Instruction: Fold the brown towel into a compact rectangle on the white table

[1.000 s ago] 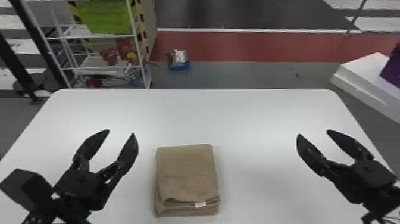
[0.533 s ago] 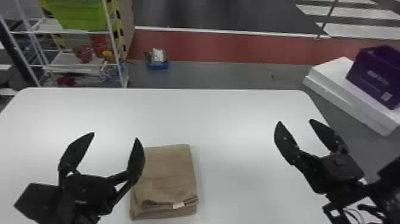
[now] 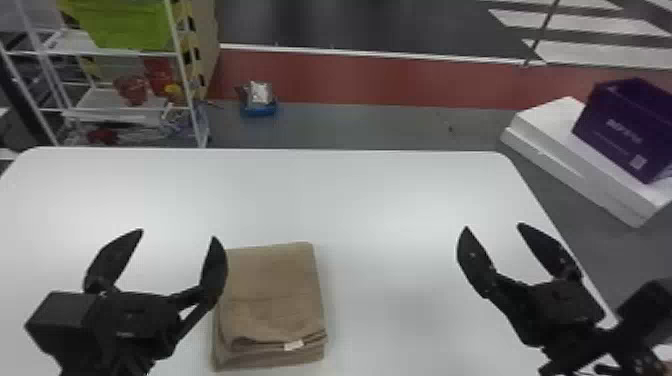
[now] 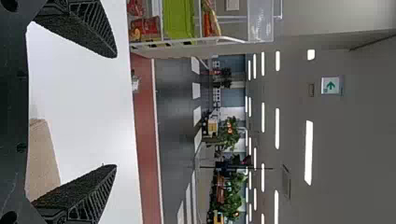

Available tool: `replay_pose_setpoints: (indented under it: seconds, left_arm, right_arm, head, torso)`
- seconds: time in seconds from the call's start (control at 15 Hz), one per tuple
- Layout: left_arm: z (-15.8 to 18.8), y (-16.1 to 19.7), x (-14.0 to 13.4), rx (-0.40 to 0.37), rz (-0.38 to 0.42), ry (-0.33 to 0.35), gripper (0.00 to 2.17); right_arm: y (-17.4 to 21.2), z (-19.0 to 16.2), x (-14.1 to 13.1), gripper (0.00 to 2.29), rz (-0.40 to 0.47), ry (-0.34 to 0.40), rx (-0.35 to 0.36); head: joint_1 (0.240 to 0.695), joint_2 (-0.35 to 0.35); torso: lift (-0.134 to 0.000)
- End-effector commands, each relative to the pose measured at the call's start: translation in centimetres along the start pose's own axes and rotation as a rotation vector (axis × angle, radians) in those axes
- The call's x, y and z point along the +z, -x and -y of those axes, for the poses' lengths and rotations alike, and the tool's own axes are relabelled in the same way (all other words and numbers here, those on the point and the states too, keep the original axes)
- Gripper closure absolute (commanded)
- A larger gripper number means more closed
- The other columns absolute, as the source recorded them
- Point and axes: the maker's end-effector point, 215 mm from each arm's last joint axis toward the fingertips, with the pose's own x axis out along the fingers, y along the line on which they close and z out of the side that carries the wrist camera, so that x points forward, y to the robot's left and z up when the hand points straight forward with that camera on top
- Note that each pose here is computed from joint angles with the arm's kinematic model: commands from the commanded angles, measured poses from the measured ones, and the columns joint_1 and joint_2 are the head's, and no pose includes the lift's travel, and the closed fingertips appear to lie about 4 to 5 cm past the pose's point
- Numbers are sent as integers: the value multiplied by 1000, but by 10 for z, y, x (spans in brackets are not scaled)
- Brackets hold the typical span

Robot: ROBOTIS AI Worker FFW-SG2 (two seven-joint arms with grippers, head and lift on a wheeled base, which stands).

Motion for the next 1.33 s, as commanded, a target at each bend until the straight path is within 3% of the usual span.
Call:
replay_pose_setpoints:
  seconds: [0.0,0.33,1.27]
  left_arm:
    - [-21,-4,8,34,14,0,46]
    - [-29,-11,27,44,81,14,43]
    - [-42,-19,18,66,61,19,46]
  right_arm:
    - [2,7,-1,90,-5,5,-9]
    - [1,13,5,93,36,-5,-11]
    - [3,29,2,97,46,-28,-25]
  head:
    - [695,-98]
    - [695,-69]
    - [695,-79]
  torso:
    - [-124]
    - [-124]
    - [-124]
